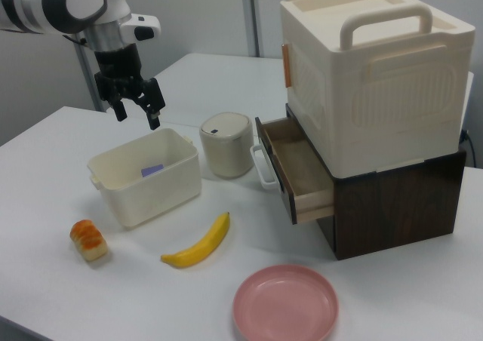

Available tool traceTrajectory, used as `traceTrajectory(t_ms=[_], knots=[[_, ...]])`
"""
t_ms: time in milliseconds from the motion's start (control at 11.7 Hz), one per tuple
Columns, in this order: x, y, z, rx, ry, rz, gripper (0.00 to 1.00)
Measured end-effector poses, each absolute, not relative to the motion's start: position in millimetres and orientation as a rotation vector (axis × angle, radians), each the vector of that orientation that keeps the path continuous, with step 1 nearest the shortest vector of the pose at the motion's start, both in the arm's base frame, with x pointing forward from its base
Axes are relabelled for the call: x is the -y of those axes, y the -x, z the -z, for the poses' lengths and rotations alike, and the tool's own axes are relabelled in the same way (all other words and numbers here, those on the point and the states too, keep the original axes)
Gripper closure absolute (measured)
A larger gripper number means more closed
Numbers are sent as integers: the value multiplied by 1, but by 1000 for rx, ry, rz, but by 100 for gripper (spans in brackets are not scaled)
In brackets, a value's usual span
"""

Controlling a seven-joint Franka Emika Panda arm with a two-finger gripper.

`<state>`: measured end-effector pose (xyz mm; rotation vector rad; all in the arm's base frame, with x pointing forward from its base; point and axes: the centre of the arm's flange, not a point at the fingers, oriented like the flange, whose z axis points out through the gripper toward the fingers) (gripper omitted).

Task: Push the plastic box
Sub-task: 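Move the gripper over the white plastic box, then lower the gripper beside the rim of the white plastic box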

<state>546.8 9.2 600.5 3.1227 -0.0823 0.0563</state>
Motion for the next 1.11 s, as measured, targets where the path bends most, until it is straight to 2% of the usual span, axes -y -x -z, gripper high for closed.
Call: traceTrajectory(t_ms=[256, 598, 854, 1110], knots=[[-20, -546, -600, -14, -3124, -52, 0], [-22, -548, -591, -600, -3063, -13, 0], [-17, -558, -565, -1027, -2898, 89, 0], [-20, -576, -527, -1202, -2823, 162, 0]])
